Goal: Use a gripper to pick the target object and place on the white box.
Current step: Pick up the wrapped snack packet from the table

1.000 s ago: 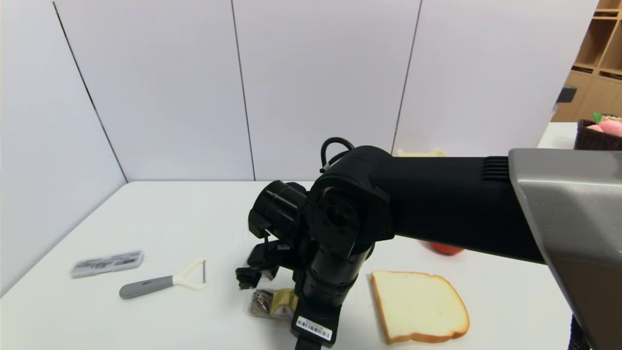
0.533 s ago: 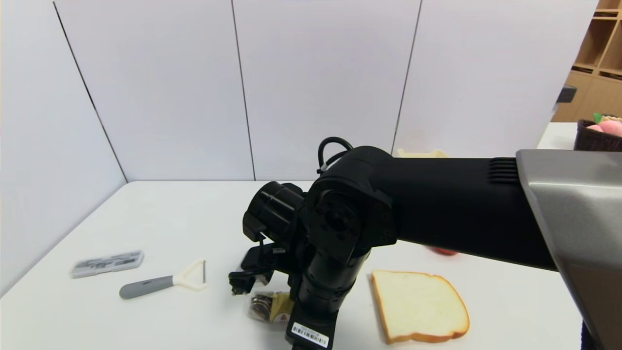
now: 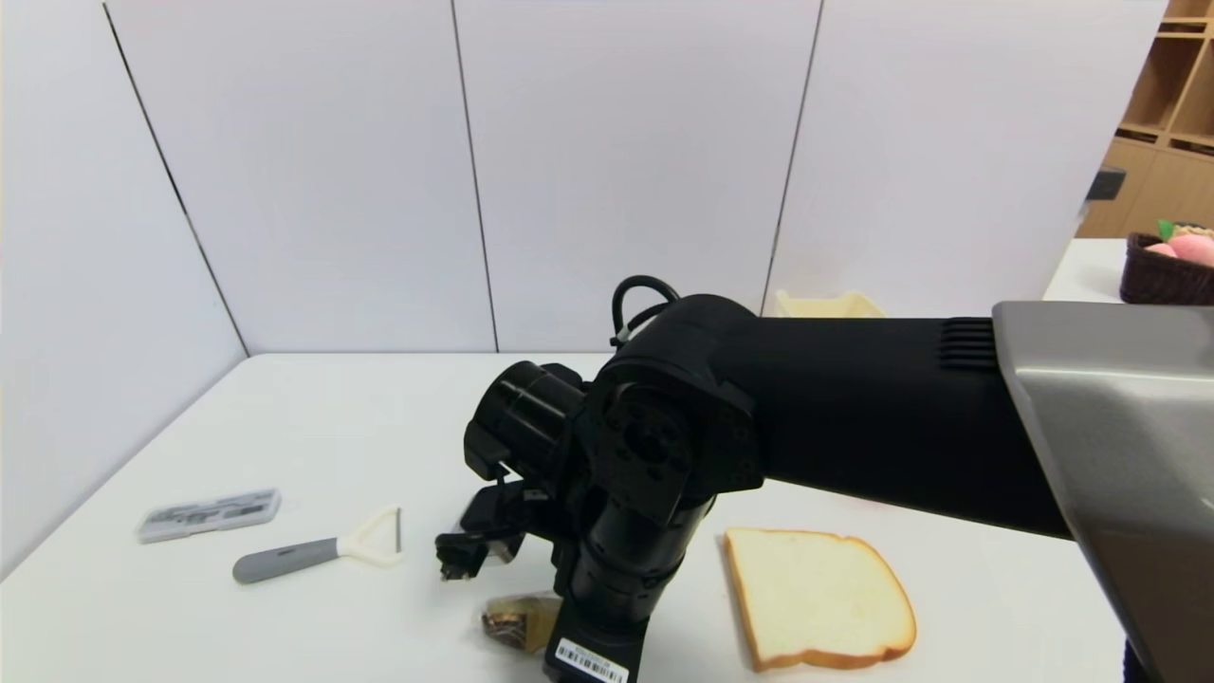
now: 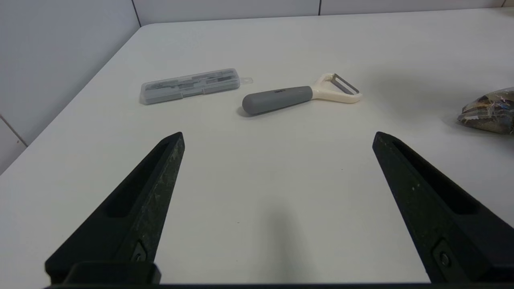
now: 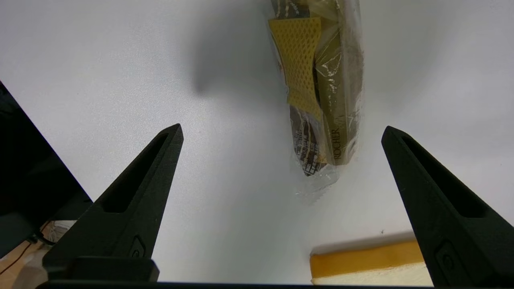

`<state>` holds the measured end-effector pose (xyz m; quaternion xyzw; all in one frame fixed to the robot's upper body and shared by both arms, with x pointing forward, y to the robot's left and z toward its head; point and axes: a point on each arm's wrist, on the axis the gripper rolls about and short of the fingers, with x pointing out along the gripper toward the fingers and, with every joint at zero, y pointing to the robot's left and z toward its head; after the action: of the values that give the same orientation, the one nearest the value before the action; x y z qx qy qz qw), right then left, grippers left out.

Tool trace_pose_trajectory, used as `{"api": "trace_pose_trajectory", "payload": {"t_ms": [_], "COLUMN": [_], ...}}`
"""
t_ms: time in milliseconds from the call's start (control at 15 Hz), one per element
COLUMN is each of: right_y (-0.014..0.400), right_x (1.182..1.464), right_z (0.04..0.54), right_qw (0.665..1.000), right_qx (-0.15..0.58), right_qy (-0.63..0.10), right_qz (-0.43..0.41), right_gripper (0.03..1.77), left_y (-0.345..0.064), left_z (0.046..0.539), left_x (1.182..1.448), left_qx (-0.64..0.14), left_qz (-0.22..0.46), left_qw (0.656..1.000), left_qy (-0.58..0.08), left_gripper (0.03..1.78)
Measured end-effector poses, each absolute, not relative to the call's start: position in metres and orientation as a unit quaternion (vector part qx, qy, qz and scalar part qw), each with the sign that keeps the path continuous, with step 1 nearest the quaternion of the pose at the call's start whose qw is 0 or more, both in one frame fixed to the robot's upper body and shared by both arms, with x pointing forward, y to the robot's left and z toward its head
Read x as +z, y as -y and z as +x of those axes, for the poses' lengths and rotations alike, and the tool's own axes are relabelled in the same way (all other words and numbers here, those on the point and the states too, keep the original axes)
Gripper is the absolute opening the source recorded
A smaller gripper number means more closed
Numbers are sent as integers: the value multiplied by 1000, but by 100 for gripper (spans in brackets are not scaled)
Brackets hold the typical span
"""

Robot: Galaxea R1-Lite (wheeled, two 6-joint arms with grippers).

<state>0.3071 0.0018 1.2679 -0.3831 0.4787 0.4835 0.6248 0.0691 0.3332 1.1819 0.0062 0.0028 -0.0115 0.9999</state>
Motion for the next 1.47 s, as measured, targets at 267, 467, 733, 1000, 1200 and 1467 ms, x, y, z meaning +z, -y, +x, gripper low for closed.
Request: {"api": "trace_pose_trajectory", "payload": {"t_ms": [267, 467, 733, 1000, 1200, 1467], "right_y": [-10, -16, -26, -28, -26, -24], "right_x": [1265, 1262, 1258, 1254, 1254, 1254], "right_z": [305, 303, 306, 310, 313, 314], "right_qw": [630, 635, 650, 652, 654, 653], "right_qx": [492, 496, 502, 499, 496, 495], "right_qy": [-464, -456, -432, -435, -437, -439], "right_qz": [-381, -379, -372, -369, -368, -368], "right_gripper": [171, 171, 171, 171, 171, 171], "left_y": [-333, -333, -333, -333, -333, -333], "left_z": [69, 69, 69, 69, 69, 69], "left_x": [1182, 1182, 1182, 1182, 1182, 1182], "left_qx": [-11, -12, -11, -11, -11, -11], "left_qz": [6, 6, 6, 6, 6, 6], "left_qw": [1000, 1000, 1000, 1000, 1000, 1000], "left_qy": [-3, -3, -3, -3, -3, -3], "left_gripper": [169, 169, 169, 169, 169, 169]}}
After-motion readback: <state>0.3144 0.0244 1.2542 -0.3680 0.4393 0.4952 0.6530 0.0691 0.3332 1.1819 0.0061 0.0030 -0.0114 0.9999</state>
